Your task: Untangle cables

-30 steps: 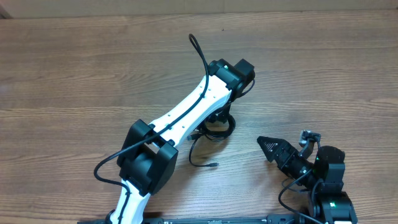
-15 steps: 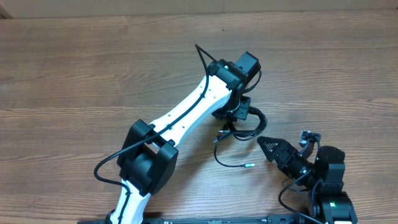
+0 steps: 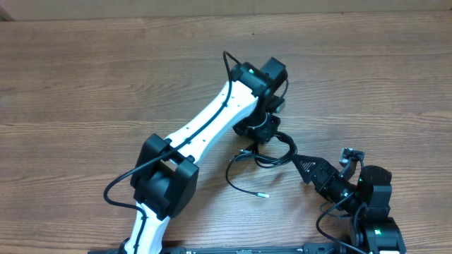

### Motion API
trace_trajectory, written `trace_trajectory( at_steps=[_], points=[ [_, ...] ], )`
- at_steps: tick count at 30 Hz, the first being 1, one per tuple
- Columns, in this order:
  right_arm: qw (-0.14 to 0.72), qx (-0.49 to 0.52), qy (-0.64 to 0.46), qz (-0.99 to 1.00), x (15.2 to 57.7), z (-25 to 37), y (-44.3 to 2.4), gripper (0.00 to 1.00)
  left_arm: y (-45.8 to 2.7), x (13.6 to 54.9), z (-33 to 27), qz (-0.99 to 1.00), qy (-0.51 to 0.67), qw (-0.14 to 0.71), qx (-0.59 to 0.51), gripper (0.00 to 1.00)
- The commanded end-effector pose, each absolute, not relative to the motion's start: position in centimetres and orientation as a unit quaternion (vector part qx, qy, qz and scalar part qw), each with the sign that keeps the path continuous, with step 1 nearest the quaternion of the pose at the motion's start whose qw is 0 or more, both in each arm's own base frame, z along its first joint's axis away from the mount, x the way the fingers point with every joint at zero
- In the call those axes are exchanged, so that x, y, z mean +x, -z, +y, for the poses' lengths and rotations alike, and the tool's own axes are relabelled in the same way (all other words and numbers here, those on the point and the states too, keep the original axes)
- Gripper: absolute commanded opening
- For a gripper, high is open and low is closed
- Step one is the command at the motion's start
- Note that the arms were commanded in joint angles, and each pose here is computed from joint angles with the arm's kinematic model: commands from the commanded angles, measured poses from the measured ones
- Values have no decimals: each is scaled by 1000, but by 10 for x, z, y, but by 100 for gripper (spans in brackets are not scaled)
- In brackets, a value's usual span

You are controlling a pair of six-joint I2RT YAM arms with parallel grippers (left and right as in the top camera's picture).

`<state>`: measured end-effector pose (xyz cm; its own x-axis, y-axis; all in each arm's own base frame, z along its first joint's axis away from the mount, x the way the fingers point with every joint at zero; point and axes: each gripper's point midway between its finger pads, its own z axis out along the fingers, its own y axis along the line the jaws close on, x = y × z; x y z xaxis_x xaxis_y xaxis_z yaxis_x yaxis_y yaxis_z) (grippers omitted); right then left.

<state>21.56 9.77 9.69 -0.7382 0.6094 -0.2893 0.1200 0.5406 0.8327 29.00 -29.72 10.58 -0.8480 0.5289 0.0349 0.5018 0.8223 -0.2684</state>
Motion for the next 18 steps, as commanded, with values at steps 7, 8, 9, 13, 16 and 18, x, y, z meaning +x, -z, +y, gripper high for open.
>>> trace_trajectory(
  at_steps=[7,8,9,13,16,18],
  points=[
    [304,214,-423,826,221,96,-108,100,-207,332,-266,-947,-101,-67,-299,4],
    [304,214,-423,826,221,96,-108,100,-216,333,-261,-947,-93,-81,-298,4],
    [304,214,-423,826,221,96,-108,100,-226,331,-257,-946,-89,-94,-297,4],
    [304,214,-423,826,221,96,-108,99,-273,325,-231,-945,-60,-161,-277,4],
    [304,214,-423,826,221,96,-108,100,-307,310,-210,-942,-54,-201,-264,5],
    [304,215,-423,826,221,96,-108,100,-320,299,-199,-941,-56,-210,-259,4]
  ],
)
